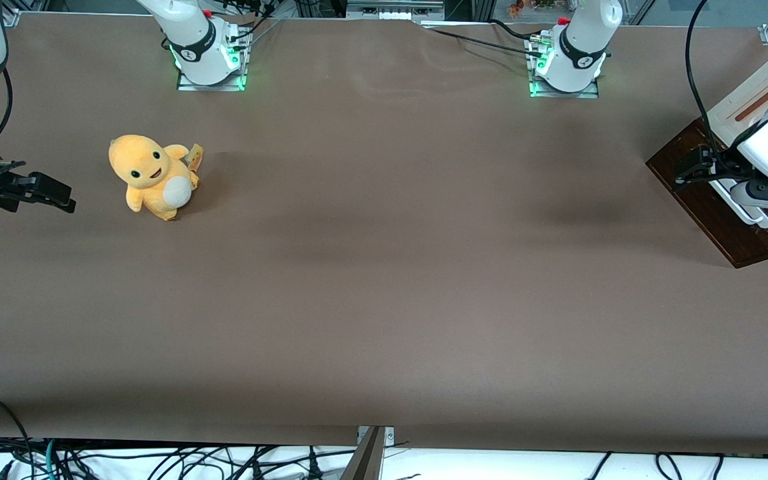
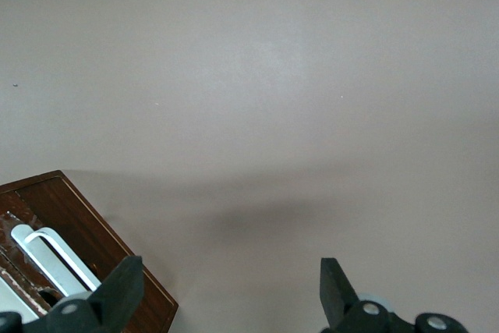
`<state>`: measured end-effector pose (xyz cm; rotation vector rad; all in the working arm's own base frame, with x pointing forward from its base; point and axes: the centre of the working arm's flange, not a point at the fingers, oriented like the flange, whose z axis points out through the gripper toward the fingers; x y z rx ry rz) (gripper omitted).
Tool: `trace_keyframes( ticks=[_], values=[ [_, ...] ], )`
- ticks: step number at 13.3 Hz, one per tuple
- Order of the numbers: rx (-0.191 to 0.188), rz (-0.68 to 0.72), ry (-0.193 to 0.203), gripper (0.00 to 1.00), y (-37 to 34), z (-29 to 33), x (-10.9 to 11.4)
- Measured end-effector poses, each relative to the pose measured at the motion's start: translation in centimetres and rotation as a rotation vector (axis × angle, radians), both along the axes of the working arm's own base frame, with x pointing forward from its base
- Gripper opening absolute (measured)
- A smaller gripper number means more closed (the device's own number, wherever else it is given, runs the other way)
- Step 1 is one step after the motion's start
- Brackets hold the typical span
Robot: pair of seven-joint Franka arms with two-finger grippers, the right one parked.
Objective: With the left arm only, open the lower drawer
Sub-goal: 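Lower the left gripper to the lower drawer's white bar handle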
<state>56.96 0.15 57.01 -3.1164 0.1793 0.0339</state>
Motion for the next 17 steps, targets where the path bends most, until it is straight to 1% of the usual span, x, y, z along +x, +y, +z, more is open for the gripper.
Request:
trace_keyframes(
  ticks=[2,4,5,7,8,9,11,12,13,14,15,16,17],
  values=[
    [0.0,0.0,0.016,1.0,-0.1,-0.3,-0.1],
    [0.002,0.049,0.048,1.0,0.0,-1.2,-0.2],
    [0.005,0.117,0.069,1.0,0.2,-2.1,-0.1],
    [0.018,0.274,0.137,1.0,1.7,-5.0,0.5],
    [0.038,0.327,0.173,1.0,2.9,-6.8,0.8],
    [0.075,0.364,0.205,1.0,4.4,-8.7,1.0],
    [0.185,0.411,0.265,1.0,7.5,-12.5,1.3],
    [0.226,0.431,0.296,1.0,9.0,-14.4,1.4],
    [0.246,0.452,0.32,1.0,10.5,-16.0,1.4],
    [0.25,0.479,0.33,1.0,12.0,-17.2,1.4],
    [0.246,0.506,0.324,1.0,13.4,-17.9,1.3],
    [0.256,0.54,0.308,1.0,14.6,-18.7,1.2],
    [0.29,0.577,0.282,1.0,15.5,-19.8,0.9]
  ],
)
